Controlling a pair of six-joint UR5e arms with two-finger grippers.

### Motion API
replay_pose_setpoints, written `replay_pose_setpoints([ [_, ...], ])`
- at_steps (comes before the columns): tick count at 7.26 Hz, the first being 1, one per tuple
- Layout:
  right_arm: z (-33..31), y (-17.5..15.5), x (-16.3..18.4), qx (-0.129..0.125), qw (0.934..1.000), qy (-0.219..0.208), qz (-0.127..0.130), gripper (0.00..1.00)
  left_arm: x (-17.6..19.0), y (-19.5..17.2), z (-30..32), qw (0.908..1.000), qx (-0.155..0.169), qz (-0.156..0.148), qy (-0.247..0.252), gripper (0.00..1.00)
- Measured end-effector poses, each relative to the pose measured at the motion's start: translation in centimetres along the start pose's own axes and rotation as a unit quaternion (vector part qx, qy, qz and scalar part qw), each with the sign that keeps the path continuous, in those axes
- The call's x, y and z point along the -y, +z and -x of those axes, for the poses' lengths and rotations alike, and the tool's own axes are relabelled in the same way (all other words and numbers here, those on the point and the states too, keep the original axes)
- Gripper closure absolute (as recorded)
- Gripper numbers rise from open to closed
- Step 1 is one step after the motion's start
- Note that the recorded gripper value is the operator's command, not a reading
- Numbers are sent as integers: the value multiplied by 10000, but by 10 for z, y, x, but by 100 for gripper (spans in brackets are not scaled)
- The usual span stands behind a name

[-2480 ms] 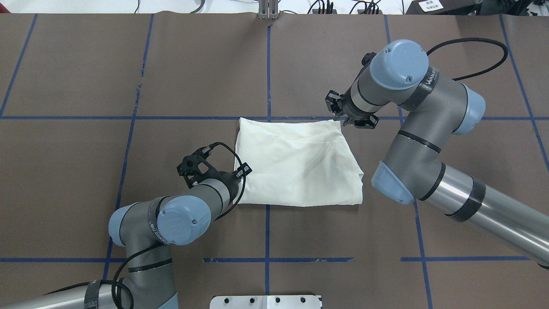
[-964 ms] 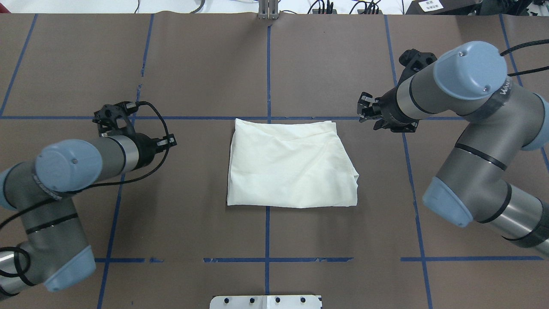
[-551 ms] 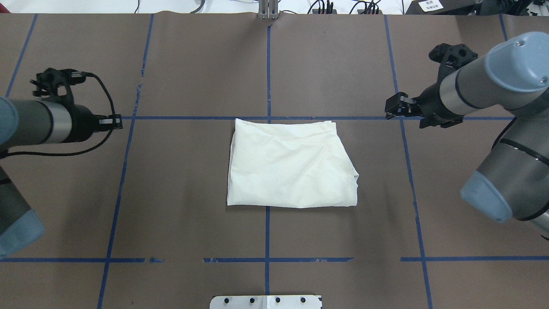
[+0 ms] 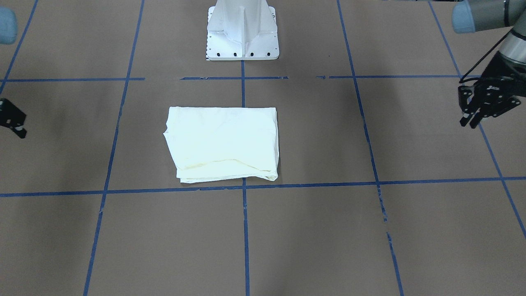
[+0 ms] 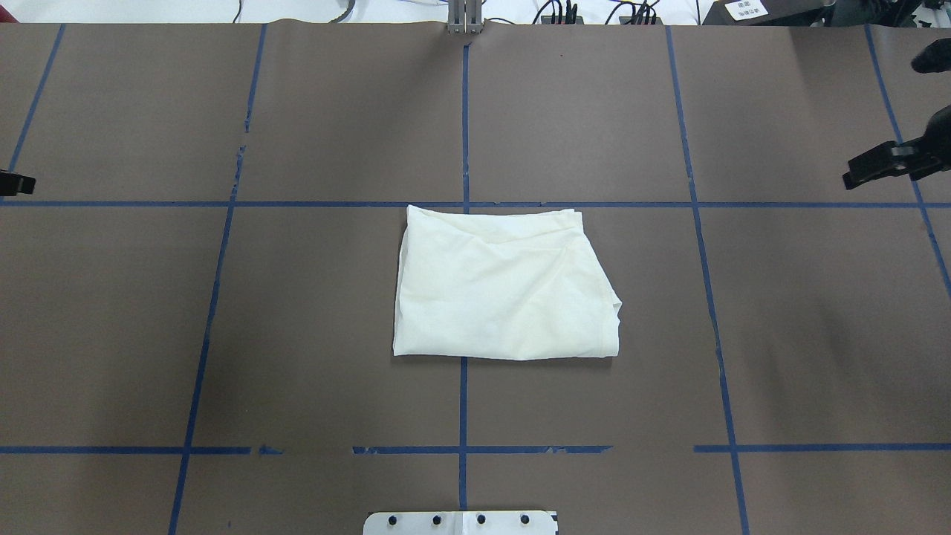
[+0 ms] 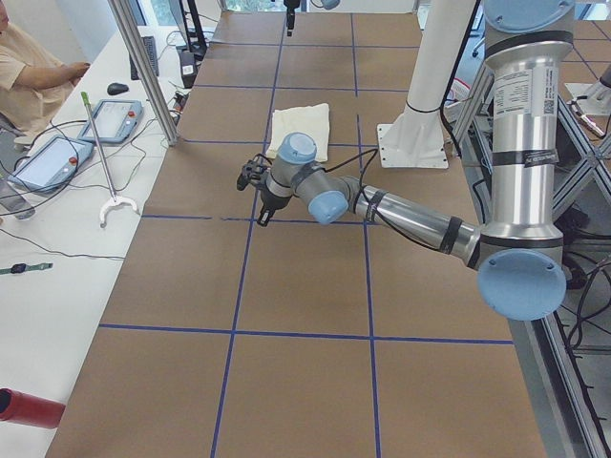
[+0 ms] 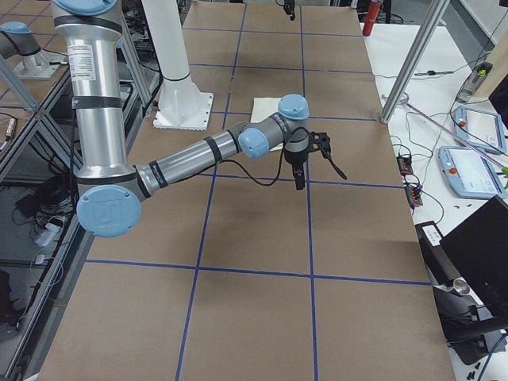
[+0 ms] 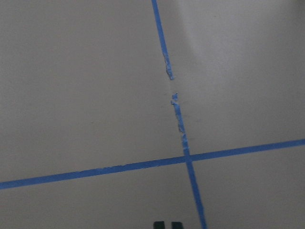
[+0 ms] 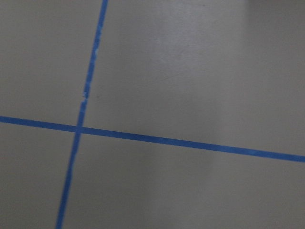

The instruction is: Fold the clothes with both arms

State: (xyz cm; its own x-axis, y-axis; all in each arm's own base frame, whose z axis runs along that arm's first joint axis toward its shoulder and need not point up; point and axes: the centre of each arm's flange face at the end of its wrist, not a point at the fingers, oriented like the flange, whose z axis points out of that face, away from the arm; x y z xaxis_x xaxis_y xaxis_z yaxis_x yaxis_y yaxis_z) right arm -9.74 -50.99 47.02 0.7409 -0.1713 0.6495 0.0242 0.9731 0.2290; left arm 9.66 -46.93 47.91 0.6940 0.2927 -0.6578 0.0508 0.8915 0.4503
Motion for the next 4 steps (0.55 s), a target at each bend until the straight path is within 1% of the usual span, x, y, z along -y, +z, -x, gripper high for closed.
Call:
replay_pose_setpoints([
  [1,-56,-4,0,-127,9989,-417,186,0,-10,-8,47,9998,-40,164,124,0],
  [2,-105,-6,-5,-138,9965,-738,373,0,-20,-12,90,9989,-6,353,293,0],
  [3,-144,-3,-14,-33,9940,-945,550,0,-33,-12,125,9973,49,608,402,0],
  [4,-174,7,-31,121,9919,-1037,728,0,-52,-7,151,9951,50,912,385,0],
])
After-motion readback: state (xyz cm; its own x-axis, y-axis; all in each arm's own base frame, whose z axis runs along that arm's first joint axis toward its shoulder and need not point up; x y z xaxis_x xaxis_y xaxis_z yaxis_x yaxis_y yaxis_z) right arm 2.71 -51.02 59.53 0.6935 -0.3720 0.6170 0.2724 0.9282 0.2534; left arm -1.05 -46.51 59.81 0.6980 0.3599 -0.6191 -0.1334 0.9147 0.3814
